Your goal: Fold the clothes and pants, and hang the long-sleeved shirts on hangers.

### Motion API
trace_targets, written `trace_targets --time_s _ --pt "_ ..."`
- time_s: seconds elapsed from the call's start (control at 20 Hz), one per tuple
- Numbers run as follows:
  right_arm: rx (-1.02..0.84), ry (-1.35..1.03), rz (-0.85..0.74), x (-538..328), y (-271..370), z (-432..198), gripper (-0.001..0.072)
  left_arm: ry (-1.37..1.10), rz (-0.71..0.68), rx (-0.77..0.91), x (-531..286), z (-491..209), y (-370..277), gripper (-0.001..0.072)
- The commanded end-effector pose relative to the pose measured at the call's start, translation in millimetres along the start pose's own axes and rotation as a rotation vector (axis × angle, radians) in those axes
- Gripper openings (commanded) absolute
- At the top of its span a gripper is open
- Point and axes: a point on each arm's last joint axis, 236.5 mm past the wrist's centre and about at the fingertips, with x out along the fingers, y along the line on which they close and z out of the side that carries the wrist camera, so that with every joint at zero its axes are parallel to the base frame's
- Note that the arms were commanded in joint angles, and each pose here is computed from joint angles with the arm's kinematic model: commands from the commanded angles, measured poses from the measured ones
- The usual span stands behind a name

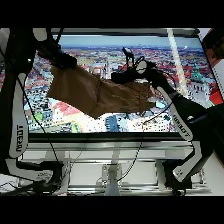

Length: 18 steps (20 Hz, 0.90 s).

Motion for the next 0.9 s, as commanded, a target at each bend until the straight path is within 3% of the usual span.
trace_targets --time_s 0.0,0.3,0.55,0.7,0.85 --pt "0.097 -0.044 0.075 45 29 -7 0.0031 -0.041 -0.056 -0.002 0 10 -13 0.0024" --pt "0.21 -0.039 0.104 95 68 -34 0.0029 -0.048 -0.064 -0.047 -1 12 -15 0.0024" --pt "0.14 -0.049 0.145 110 103 -31 0.003 -0.086 -0.079 -0.047 -1 21 -19 0.0024" --pt "0.089 0.02 0.052 94 62 -31 0.0032 -0.139 -0.102 -0.05 -1 34 -24 0.0024" --pt "0.018 0.124 -0.086 47 -6 -25 0.0032 -0.2 -0.221 -0.061 -3 51 -51 0.0024"
